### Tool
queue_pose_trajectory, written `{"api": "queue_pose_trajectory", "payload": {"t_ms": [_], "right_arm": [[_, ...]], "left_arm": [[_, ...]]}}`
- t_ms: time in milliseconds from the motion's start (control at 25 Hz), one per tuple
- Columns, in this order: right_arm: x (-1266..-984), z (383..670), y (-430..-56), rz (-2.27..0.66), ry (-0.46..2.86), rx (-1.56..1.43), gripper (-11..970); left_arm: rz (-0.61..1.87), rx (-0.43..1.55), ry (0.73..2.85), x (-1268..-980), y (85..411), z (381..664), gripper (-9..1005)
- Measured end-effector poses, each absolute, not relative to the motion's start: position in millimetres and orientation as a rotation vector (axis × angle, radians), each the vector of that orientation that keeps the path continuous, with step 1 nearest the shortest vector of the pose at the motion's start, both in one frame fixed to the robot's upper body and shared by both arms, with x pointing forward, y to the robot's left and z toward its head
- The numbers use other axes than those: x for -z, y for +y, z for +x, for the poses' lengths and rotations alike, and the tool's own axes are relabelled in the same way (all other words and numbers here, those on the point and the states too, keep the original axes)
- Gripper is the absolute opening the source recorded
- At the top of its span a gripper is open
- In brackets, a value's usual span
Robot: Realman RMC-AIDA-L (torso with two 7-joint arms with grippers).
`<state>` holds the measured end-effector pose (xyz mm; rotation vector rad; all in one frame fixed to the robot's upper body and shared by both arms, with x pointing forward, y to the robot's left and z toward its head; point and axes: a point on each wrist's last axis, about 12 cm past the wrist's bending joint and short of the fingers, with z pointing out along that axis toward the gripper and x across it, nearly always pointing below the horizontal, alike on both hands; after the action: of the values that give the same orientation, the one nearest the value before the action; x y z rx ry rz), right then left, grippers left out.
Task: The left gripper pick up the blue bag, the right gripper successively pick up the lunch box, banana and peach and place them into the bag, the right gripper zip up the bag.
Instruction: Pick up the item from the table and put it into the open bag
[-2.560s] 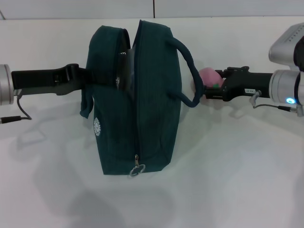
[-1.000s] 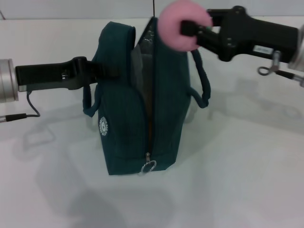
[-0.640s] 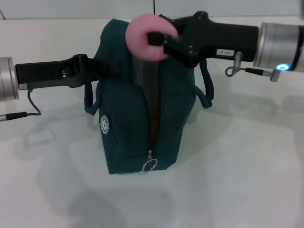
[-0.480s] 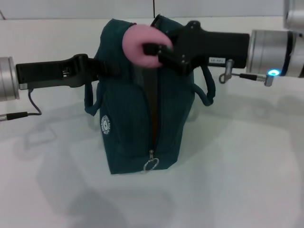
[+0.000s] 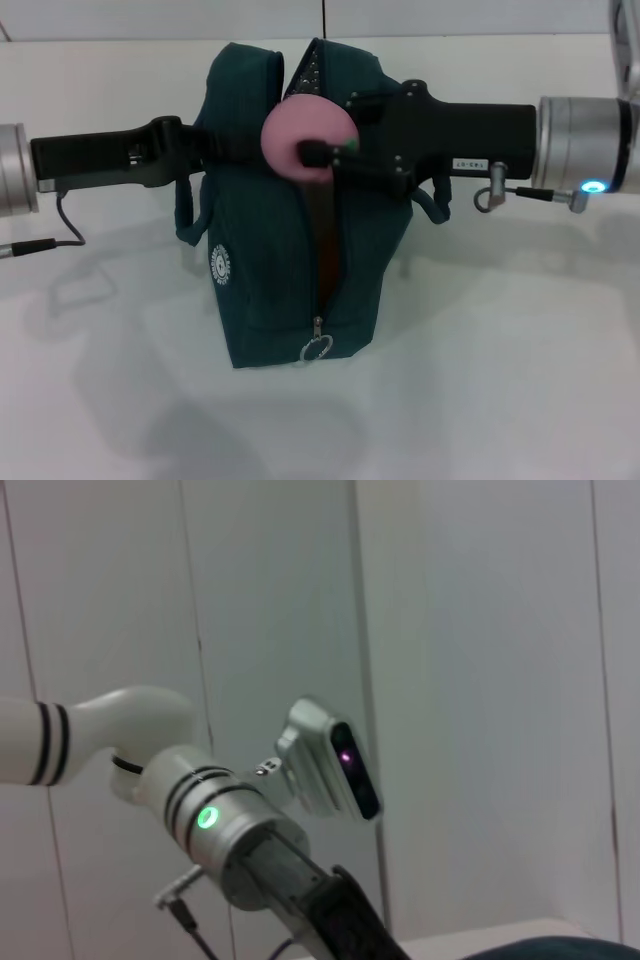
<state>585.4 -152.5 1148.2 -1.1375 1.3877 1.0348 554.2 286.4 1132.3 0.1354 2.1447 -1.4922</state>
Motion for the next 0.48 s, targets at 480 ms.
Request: {"api": "queue_pose_trajectory", "payload": {"t_ms": [480], "right_arm": [[-1141.4,578.7,-162.8,-1.129,1.407,-1.044,577]], "left_arm": [[0.119,1.482,2.136,-1132.1,291.1,553.4,33]]}}
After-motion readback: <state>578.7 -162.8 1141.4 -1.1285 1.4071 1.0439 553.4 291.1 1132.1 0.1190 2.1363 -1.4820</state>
